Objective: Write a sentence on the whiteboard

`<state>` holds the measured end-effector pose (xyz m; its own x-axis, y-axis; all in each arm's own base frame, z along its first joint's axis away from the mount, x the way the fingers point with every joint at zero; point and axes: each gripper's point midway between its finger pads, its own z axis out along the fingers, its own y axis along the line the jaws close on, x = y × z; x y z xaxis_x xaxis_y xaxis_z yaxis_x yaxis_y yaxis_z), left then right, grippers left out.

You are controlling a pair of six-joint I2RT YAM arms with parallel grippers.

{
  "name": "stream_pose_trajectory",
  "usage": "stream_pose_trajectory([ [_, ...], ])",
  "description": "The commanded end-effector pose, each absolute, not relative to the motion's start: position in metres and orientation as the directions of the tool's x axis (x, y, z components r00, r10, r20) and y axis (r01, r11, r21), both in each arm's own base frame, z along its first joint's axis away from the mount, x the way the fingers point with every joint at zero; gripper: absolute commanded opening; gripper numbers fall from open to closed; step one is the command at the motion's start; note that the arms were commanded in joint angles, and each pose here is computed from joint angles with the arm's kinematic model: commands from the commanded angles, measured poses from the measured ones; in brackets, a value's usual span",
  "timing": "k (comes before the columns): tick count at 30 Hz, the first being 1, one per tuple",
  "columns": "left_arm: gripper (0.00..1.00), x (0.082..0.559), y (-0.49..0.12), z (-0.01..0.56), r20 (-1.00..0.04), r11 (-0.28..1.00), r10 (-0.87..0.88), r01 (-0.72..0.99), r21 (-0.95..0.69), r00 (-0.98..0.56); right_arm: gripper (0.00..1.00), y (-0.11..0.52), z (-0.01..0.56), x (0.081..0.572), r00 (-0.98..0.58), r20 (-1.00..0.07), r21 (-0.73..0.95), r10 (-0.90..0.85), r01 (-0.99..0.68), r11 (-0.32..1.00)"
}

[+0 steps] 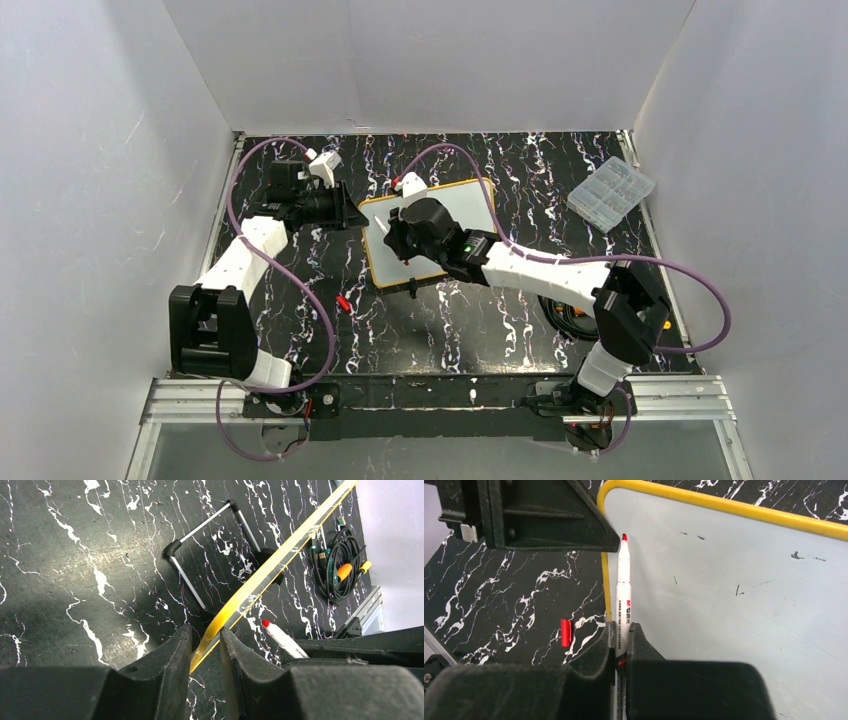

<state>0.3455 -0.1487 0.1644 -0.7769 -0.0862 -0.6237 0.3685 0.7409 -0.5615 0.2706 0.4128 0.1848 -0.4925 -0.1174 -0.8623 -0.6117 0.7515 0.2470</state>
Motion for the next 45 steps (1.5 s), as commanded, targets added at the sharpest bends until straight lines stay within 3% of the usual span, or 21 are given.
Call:
stream_pose_trajectory([
  [1, 0.24, 0.352, -0.152, 0.183, -0.663, 0.718, -0.082, 0.418, -0.557, -0.744, 0.01, 0.428, 0.214, 0.281, -0.435, -0.899, 0.255, -0.057, -0.624, 0.739],
  [13, 0.0, 0.349, -0.149, 0.178, -0.678, 0.729, -0.066, 0.429, -0.534, -0.732, 0.01, 0.431, 0.215, 0.284, -0.43, -0.901, 0.247, -0.061, -0.622, 0.743],
  [45, 0.0, 0.336, -0.146, 0.178, -0.74, 0.752, 0.011, 0.493, -0.436, -0.672, 0.01, 0.429, 0.193, 0.291, -0.456, -0.883, 0.196, -0.112, -0.574, 0.795],
])
